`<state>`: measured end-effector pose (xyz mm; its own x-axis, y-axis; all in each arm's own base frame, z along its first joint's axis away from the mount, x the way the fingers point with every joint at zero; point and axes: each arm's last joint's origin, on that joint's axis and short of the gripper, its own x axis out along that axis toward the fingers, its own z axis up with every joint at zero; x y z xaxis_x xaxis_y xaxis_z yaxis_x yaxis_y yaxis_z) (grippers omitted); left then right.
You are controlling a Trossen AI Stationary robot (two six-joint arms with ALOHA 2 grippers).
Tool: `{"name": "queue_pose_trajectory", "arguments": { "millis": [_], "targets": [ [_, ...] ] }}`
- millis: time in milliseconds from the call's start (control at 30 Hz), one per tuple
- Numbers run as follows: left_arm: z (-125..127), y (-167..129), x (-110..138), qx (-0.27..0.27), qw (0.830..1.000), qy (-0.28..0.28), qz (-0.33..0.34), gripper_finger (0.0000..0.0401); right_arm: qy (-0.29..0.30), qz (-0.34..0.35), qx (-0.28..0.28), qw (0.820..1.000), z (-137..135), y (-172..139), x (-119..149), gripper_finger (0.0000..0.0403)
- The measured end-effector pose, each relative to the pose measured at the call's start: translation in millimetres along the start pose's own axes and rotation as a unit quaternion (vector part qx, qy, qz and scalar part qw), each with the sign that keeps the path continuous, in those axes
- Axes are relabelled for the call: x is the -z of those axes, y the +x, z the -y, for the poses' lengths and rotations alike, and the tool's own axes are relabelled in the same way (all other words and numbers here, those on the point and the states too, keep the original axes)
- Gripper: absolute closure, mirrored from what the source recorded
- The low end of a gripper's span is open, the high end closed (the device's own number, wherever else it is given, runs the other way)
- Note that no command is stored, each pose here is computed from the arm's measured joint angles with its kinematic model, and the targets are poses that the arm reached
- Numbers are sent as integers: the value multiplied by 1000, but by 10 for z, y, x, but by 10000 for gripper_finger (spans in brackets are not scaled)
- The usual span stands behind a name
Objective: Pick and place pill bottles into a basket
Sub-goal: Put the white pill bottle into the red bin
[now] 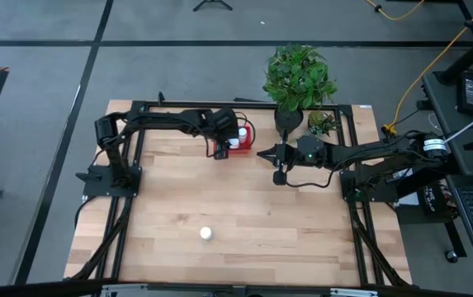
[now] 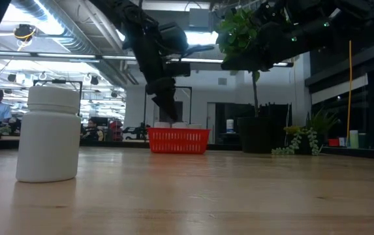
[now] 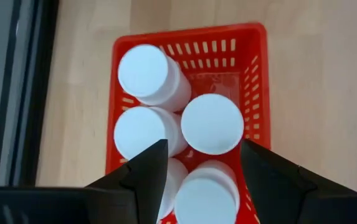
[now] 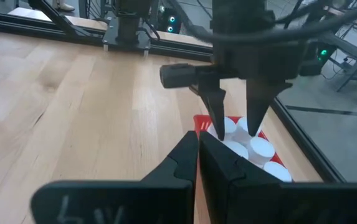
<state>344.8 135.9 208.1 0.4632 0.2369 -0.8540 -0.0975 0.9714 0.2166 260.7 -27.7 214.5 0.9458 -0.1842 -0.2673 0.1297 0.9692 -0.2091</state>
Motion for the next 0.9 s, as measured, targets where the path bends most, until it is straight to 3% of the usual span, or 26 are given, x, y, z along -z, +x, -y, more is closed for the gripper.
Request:
{"name": "queue_pose_trajectory", "arguments": {
  "millis": [467,633,767,900],
  "targets": [
    [8,-227,-69,-8,999,17,37,210,0,1,0,1000,0,0,-3,383],
    [33,-229,-94,39,996,40,65,217,0,2,0,1000,1,0,-4,383],
    [45,-303,-95,47,995,48,71,249,0,-1,0,1000,0,0,3,383],
    [97,-475,-45,59,996,48,56,315,-1,-1,0,1000,0,0,2,383]
  ]
}}
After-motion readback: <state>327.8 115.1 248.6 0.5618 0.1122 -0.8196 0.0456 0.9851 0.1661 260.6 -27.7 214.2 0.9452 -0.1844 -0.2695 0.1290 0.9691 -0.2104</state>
